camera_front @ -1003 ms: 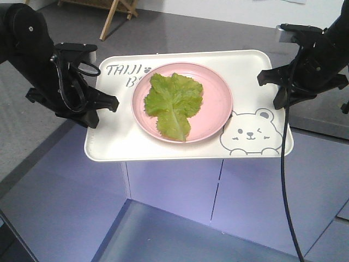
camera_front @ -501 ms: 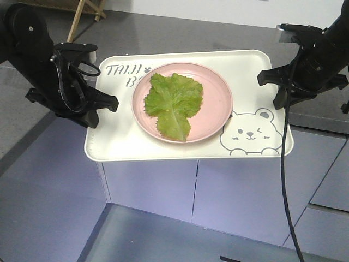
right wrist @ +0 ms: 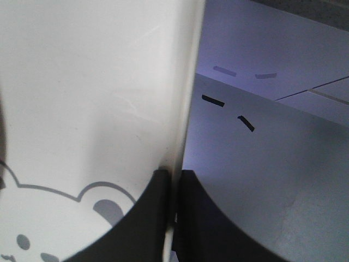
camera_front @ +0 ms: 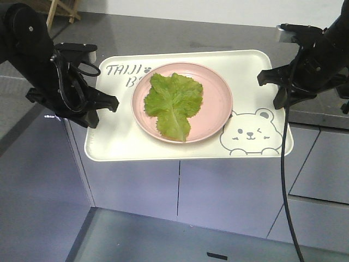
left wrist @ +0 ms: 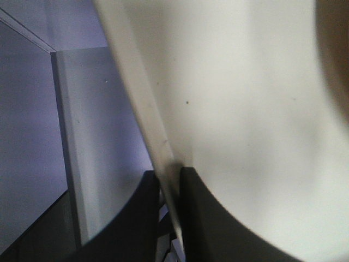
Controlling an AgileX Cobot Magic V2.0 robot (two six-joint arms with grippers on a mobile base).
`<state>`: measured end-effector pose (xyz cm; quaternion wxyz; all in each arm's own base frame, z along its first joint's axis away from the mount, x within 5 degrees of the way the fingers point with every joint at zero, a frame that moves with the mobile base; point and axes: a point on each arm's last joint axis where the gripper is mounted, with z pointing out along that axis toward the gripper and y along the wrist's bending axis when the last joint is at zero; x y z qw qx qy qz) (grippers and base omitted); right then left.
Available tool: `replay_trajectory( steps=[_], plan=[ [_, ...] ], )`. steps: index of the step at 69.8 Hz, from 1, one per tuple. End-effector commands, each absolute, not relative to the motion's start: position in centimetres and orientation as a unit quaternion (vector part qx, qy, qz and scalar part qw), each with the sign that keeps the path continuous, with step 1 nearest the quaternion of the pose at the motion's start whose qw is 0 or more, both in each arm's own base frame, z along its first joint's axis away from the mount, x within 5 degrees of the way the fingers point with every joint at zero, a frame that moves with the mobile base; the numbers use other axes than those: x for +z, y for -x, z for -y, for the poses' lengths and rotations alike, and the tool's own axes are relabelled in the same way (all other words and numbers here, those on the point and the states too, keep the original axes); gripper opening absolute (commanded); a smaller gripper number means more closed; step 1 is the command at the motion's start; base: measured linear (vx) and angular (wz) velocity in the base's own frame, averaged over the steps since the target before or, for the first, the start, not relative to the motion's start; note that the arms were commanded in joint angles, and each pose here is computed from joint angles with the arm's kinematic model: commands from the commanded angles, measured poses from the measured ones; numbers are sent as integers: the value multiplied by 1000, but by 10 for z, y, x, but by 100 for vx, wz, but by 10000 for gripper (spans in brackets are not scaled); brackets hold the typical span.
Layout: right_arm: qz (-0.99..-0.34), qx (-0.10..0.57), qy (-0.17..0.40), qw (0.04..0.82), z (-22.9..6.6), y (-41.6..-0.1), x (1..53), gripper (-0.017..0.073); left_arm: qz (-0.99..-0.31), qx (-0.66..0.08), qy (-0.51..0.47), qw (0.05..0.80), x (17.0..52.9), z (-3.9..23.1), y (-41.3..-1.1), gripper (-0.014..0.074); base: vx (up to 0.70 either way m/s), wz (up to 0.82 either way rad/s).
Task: Transfer vegetables to tray and serve
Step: 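Keep holding the tray and drive the base along the kitchen cabinets, then drive the base toward another counter while holding the tray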
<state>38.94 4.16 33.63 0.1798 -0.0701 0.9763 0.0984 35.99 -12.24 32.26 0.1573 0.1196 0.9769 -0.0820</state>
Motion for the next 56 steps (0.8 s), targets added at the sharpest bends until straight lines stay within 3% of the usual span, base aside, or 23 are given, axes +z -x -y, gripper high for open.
replay_trajectory(
  steps=[1,56],
  plan=[
    [-964,130,87,213,-49,-374,368,-10,-958,-127,-133,218,356,132,-349,-6,-1,-15],
    [-964,130,87,213,-49,-374,368,-10,-958,-127,-133,218,356,132,-349,-6,-1,-13]
  ],
)
